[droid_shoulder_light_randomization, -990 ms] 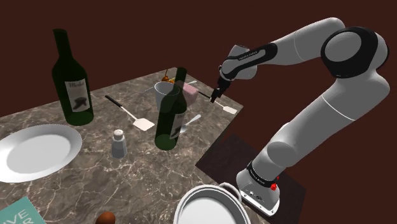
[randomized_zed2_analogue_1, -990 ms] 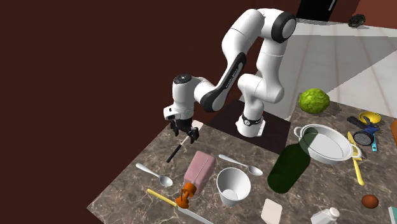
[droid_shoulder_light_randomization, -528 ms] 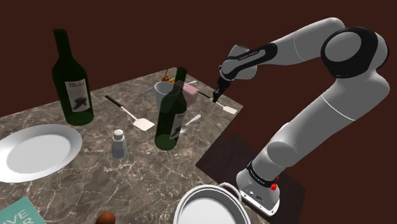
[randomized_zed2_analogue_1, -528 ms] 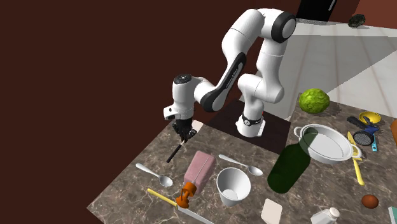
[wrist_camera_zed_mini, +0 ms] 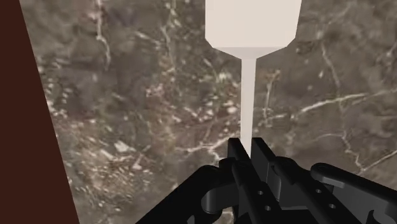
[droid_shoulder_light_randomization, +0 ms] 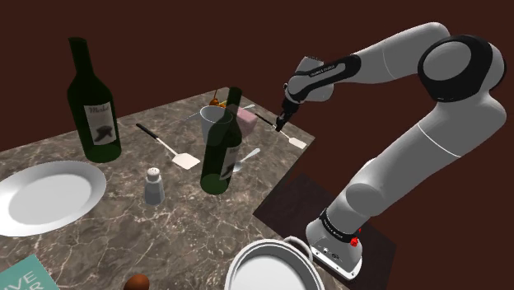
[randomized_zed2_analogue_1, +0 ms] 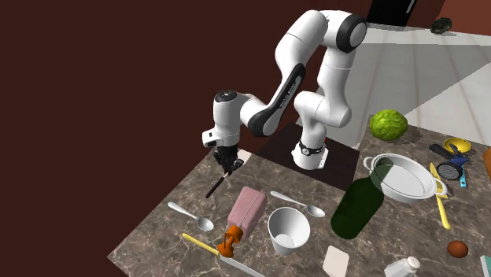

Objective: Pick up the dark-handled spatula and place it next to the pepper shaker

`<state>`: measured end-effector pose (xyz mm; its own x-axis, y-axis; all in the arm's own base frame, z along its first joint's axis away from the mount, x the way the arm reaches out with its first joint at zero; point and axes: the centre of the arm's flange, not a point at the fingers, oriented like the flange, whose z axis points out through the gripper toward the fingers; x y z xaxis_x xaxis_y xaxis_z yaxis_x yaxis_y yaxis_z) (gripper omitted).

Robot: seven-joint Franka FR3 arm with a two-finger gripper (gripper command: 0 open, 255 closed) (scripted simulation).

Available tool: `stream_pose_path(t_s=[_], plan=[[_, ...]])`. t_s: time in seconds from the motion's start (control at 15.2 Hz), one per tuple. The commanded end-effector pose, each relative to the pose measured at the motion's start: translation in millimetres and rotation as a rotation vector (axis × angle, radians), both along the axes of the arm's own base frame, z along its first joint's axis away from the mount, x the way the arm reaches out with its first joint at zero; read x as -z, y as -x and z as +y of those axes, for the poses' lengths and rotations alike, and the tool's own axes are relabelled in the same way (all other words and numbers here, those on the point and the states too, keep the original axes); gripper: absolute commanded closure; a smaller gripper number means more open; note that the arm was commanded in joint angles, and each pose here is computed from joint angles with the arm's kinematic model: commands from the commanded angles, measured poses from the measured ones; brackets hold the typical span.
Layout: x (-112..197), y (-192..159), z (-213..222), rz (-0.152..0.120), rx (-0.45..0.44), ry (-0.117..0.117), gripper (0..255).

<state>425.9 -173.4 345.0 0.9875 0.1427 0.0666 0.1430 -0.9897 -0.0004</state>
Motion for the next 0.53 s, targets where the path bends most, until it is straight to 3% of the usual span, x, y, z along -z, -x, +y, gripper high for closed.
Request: stream_pose_path(t_s=[0.0, 0.46], plan=[[-9.3, -0.2, -0.4, 0.0, 0.0, 0.0, 255], [-46.3, -0.2, -0.4, 0.0, 0.0, 0.0, 255]])
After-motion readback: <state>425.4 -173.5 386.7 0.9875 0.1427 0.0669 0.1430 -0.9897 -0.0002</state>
